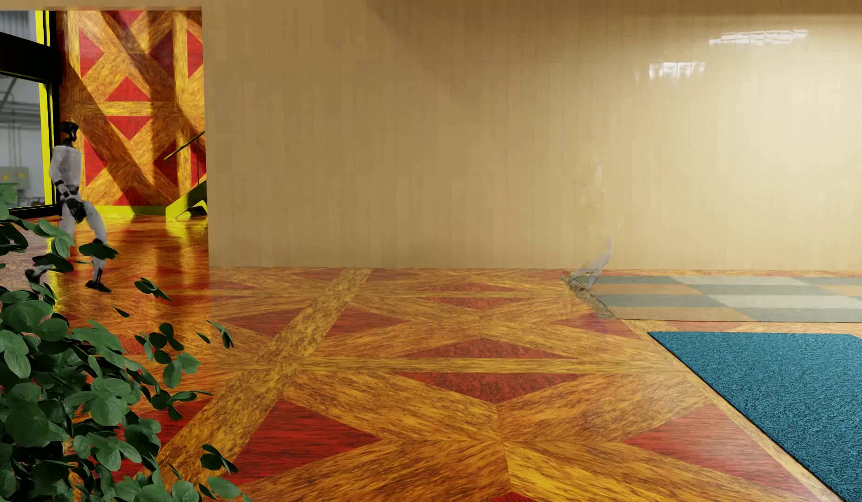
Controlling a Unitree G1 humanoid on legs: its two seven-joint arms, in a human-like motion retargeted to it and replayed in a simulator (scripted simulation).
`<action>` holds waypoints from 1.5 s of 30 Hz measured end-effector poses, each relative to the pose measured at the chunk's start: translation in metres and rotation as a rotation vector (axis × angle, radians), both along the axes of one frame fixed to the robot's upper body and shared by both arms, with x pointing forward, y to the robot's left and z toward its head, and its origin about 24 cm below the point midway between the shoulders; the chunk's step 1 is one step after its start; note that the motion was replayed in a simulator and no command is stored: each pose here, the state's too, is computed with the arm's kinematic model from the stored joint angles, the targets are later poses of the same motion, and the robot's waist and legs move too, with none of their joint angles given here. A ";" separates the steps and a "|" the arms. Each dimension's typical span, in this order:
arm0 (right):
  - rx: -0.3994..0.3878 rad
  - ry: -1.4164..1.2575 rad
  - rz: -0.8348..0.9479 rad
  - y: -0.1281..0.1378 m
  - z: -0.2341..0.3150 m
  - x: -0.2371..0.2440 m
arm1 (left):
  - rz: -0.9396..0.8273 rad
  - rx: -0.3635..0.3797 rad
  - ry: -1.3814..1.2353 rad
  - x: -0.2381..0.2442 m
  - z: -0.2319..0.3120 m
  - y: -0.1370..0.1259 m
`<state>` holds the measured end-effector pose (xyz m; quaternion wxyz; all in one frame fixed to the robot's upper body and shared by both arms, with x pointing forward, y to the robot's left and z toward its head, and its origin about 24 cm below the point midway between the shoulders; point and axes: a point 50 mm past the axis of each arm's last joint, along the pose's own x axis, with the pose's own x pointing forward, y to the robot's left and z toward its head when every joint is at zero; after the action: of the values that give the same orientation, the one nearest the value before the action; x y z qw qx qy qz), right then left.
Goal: Move forward
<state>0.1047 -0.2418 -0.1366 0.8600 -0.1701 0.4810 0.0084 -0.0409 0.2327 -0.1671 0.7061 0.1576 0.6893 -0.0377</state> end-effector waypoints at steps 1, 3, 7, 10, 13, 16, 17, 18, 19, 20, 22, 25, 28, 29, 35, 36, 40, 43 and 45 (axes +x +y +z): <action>0.008 0.040 0.023 0.006 -0.005 -0.010 | -0.001 0.000 -0.022 0.007 0.000 0.000; 0.014 0.113 0.064 0.012 -0.012 -0.031 | -0.035 -0.012 -0.090 0.031 -0.001 -0.002; 0.033 0.249 0.118 0.024 -0.022 -0.074 | -0.085 -0.009 -0.299 0.098 0.009 0.003; 0.046 0.311 0.142 0.029 -0.024 -0.097 | -0.099 0.000 -0.477 0.148 0.027 0.009; 0.055 0.385 0.162 0.035 -0.028 -0.118 | -0.092 0.013 -0.569 0.175 0.039 0.014; 0.052 0.457 0.161 0.036 -0.030 -0.137 | -0.049 0.013 -0.493 0.151 0.028 0.014; 0.043 0.449 0.151 0.032 -0.029 -0.134 | -0.055 0.005 -0.448 0.138 0.023 0.011; 0.037 0.431 0.150 0.029 -0.029 -0.128 | -0.083 -0.006 -0.407 0.129 0.018 0.006; 0.034 0.393 0.130 0.026 -0.027 -0.118 | -0.100 -0.012 -0.370 0.120 0.014 0.003; 0.029 0.358 0.122 0.024 -0.027 -0.107 | -0.107 -0.016 -0.336 0.111 0.011 0.001; 0.012 0.288 0.114 0.016 -0.023 -0.084 | -0.115 -0.021 -0.253 0.087 0.005 -0.001; -0.015 0.139 0.130 0.006 -0.011 -0.037 | -0.077 -0.018 -0.218 0.066 0.005 0.001; -0.042 -0.005 0.121 -0.003 0.006 0.009 | -0.062 -0.018 -0.160 0.043 0.004 0.000; -0.044 -0.034 0.103 -0.006 0.009 0.018 | -0.057 -0.014 -0.135 0.036 0.003 0.001; -0.010 0.064 0.139 0.010 -0.005 -0.011 | -0.104 -0.038 -0.063 0.022 -0.001 -0.009; -0.003 0.083 0.150 0.013 -0.008 -0.017 | -0.110 -0.043 -0.100 0.033 -0.001 -0.010; 0.034 0.168 0.147 0.026 -0.017 -0.048 | -0.132 -0.027 -0.291 0.098 0.008 -0.003; 0.064 0.207 0.178 0.036 -0.018 -0.072 | -0.127 -0.002 -0.481 0.152 0.028 0.008; 0.083 0.249 0.173 0.042 -0.020 -0.088 | -0.120 0.014 -0.573 0.177 0.040 0.014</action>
<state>0.0169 -0.1994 -0.1569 0.7960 -0.1729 0.5667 0.1234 0.1364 0.2470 -0.1266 0.8673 0.2074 0.4516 -0.0285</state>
